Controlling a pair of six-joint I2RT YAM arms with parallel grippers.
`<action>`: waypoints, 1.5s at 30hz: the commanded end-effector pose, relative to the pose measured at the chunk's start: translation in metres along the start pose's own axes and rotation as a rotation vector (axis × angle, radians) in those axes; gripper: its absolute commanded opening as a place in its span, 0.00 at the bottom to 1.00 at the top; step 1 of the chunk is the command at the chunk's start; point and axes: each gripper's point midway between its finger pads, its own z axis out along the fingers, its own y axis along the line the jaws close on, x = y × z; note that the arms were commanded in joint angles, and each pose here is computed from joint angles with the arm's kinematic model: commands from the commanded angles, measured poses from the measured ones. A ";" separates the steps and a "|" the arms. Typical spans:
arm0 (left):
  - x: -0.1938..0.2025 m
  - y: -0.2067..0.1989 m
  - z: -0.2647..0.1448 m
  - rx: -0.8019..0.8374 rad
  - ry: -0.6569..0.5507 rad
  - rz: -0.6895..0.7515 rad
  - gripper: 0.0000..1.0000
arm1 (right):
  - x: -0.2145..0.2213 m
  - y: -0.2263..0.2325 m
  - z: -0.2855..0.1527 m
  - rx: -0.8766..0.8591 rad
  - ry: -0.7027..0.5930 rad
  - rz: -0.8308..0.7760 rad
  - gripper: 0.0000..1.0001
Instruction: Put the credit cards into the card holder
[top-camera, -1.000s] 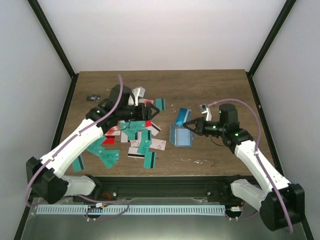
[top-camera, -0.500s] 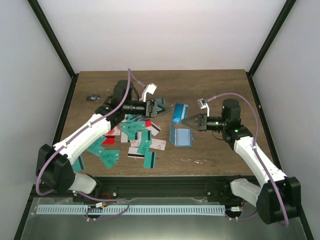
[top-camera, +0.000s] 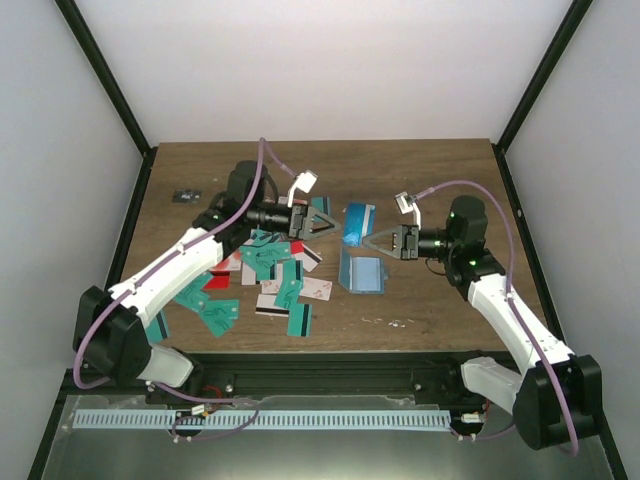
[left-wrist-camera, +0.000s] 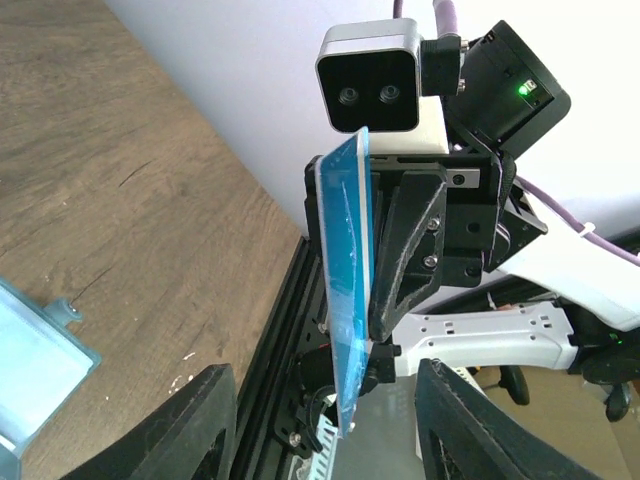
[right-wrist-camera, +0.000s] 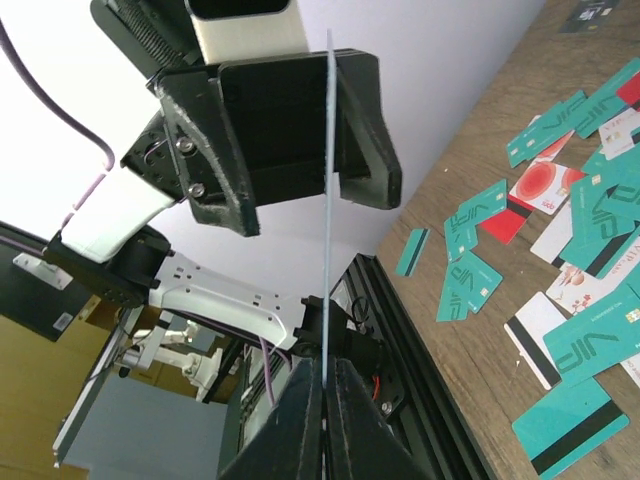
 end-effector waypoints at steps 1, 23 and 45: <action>0.003 -0.003 0.005 0.052 0.018 0.022 0.50 | 0.002 0.009 -0.002 -0.046 0.023 -0.035 0.01; 0.000 -0.013 0.017 0.175 0.027 -0.012 0.29 | -0.002 0.010 0.000 -0.071 0.044 -0.038 0.01; 0.033 0.082 0.052 -0.088 0.181 -0.199 0.04 | 0.014 -0.155 -0.071 0.788 -0.174 0.323 0.42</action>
